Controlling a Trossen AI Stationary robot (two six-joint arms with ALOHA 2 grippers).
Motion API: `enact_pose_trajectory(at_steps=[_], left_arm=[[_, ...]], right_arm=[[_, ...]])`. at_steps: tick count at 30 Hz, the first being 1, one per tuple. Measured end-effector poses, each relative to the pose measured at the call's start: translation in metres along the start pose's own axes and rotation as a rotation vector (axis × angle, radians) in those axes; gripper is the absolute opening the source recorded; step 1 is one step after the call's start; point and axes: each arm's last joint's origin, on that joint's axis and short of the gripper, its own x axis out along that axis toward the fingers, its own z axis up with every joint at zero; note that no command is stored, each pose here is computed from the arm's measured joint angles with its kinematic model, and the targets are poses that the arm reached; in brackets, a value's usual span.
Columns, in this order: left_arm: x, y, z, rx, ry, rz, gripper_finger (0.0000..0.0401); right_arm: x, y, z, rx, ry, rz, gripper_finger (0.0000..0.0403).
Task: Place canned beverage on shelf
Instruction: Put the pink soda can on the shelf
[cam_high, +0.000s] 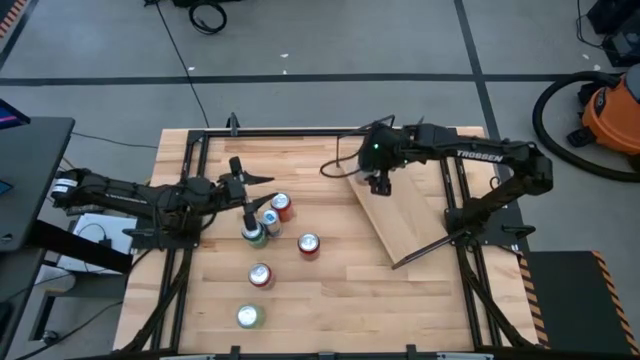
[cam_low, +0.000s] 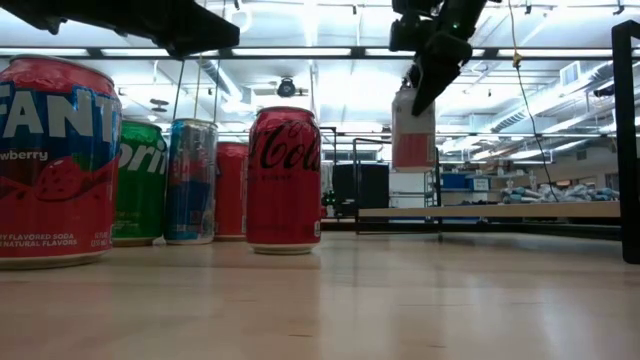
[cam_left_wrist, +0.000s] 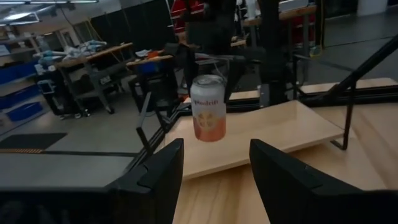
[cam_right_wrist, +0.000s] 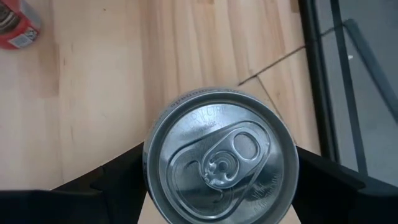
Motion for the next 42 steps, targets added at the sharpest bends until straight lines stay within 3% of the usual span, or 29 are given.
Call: enact_pose_trajectory(at_steps=[13, 24, 29, 42], left_arm=[[0.000, 0.002, -0.005, 0.103, 0.062, 0.071, 0.0194], [0.001, 0.006, 0.004, 0.081, -0.026, 0.107, 0.0194], [0.001, 0.007, 0.008, 0.100, -0.057, 0.117, 0.0194], [0.004, 0.015, 0.002, 0.116, -0.002, 0.164, 0.0194]], right_arm=[[0.020, -0.032, -0.019, -0.078, -0.017, 0.049, 0.0330], [0.019, -0.049, -0.027, -0.151, -0.047, 0.097, 0.0330], [0.027, -0.060, -0.032, -0.142, -0.059, 0.157, 0.0330], [0.032, -0.096, -0.062, -0.077, -0.007, 0.091, 0.0330]])
